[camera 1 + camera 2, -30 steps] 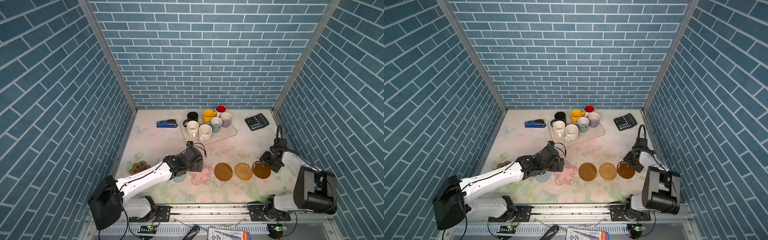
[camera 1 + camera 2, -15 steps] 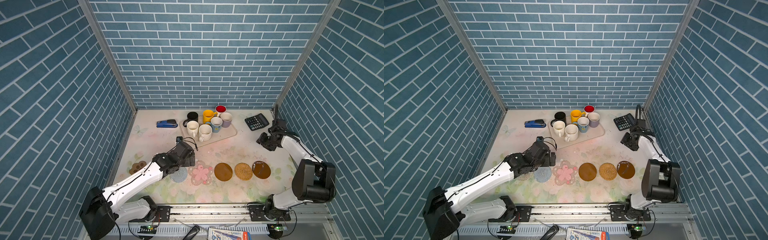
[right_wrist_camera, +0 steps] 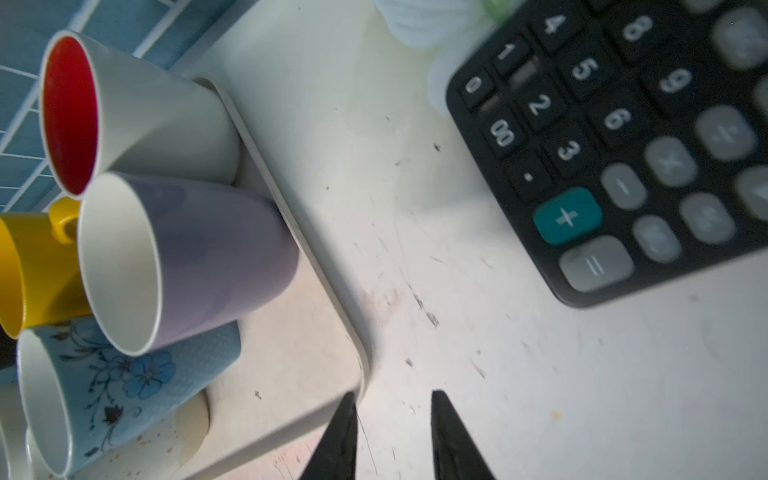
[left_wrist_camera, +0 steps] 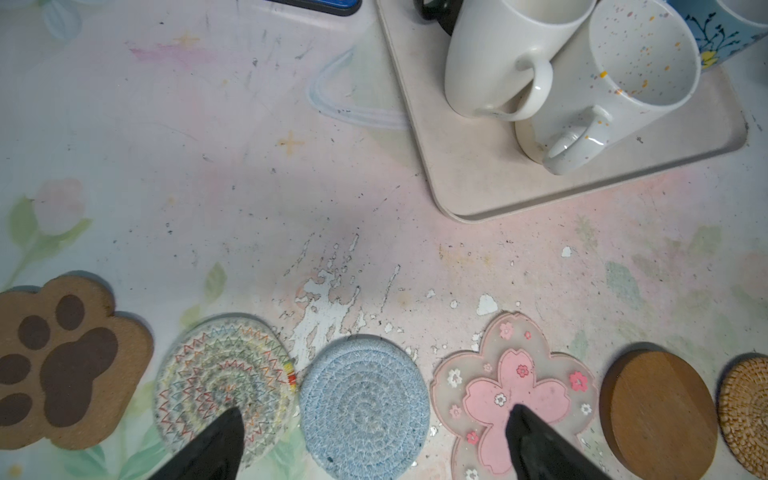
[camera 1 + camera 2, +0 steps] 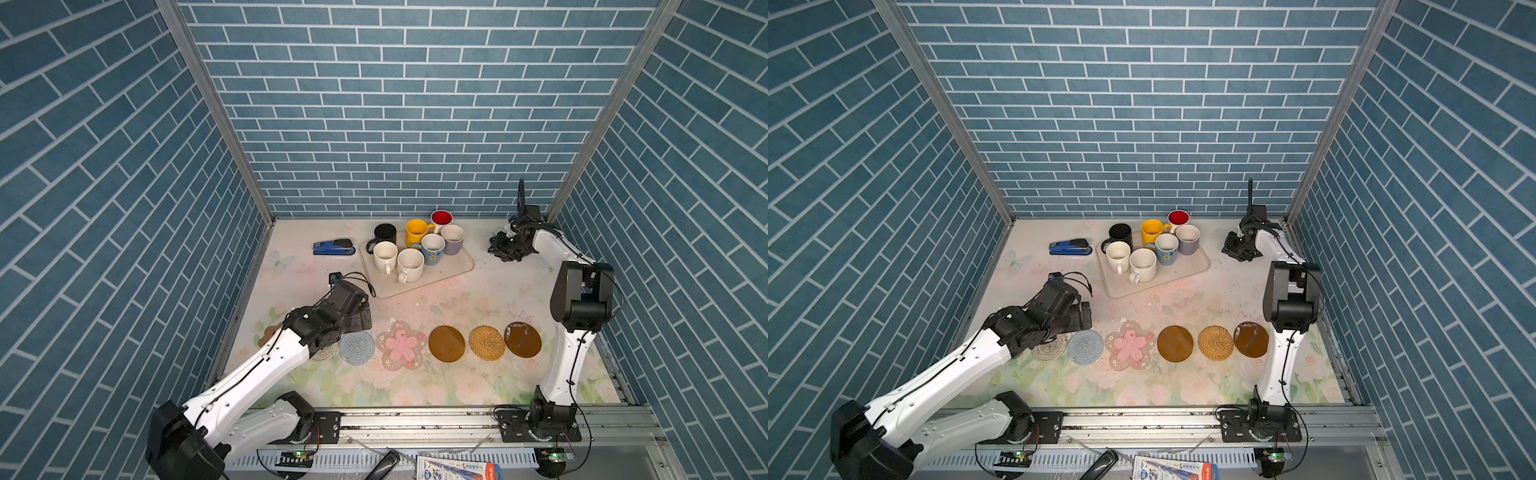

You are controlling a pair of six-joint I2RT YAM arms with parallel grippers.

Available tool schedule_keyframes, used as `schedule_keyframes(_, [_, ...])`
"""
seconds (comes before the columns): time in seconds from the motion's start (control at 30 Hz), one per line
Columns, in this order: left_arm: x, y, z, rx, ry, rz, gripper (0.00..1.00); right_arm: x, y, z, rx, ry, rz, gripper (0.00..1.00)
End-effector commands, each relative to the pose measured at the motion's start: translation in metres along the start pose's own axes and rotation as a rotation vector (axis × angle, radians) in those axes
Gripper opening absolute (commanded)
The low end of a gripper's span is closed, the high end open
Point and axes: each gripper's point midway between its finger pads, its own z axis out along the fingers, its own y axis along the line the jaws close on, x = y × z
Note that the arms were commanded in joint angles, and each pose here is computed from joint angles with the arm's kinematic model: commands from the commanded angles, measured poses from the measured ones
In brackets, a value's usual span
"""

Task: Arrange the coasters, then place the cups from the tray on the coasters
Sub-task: 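Raise right gripper toward the mug tray while left gripper shifts over coasters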

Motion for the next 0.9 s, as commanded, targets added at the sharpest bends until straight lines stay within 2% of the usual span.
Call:
schedule_keyframes(0.0, [-0.006, 0.014, -0.011, -0.038, -0.004, -0.014, 0.99, 0.001, 0.016, 0.016, -0.062, 0.057, -0.063, 0.31])
schedule_keyframes(0.2, [-0.013, 0.032, -0.023, -0.083, -0.007, -0.02, 0.99, 0.0, 0.03, 0.045, -0.088, 0.082, -0.101, 0.31])
schedule_keyframes(0.37, [-0.016, 0.037, -0.027, -0.082, 0.0, -0.038, 0.99, 0.009, 0.045, 0.066, -0.09, 0.152, -0.148, 0.32])
schedule_keyframes(0.6, [-0.013, 0.044, -0.025, -0.088, 0.013, -0.058, 0.99, 0.014, 0.046, 0.076, -0.084, 0.169, -0.151, 0.32])
schedule_keyframes(0.7, [-0.012, 0.045, -0.025, -0.089, 0.014, -0.06, 0.99, 0.019, 0.044, 0.078, -0.079, 0.183, -0.147, 0.29])
schedule_keyframes(0.87, [-0.01, 0.047, -0.025, -0.089, 0.019, -0.064, 0.99, 0.027, 0.035, 0.081, -0.051, 0.205, -0.131, 0.18])
